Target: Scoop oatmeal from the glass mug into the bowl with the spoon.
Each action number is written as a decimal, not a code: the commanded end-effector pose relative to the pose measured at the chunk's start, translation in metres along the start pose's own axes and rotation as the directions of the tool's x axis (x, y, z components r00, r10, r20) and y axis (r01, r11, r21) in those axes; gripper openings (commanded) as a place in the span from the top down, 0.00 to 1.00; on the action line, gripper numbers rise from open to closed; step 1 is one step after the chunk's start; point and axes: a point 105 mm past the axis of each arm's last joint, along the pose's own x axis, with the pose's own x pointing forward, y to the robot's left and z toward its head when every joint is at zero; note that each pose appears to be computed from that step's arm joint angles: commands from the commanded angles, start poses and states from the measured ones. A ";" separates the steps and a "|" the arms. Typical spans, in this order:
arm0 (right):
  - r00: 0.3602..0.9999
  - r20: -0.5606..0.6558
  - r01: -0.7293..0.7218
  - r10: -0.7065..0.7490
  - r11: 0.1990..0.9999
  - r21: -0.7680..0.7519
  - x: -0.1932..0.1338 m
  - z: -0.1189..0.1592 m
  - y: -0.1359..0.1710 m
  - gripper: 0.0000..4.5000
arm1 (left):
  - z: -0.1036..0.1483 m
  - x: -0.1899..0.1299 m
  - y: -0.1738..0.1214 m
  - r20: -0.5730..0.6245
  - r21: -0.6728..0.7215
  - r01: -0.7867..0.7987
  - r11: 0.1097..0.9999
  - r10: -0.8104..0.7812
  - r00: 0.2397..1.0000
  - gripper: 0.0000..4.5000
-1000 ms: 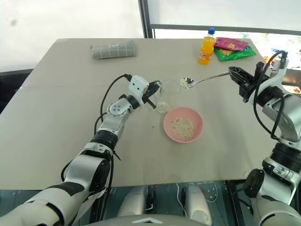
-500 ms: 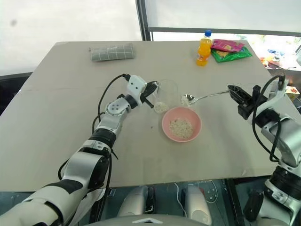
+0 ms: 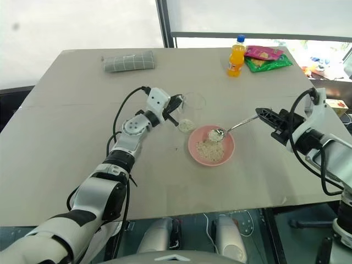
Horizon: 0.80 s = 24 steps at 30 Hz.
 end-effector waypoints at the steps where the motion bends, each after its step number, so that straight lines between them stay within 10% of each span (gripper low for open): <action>1: 0.999 0.019 -0.046 0.049 0.991 -0.126 -0.001 0.014 0.027 1.00 | -0.045 -0.019 -0.011 -0.166 -0.012 0.027 1.000 -0.029 0.986 0.99; 10: 0.996 -0.083 -0.065 0.023 0.832 -0.551 0.009 0.011 0.053 1.00 | -0.048 -0.020 -0.012 -0.170 -0.030 0.001 1.000 -0.006 0.985 0.99; 24: 0.954 -0.205 -0.292 0.219 0.517 -0.805 0.018 -0.006 0.095 1.00 | -0.050 -0.020 -0.011 -0.171 -0.108 -0.068 0.992 0.049 0.984 0.99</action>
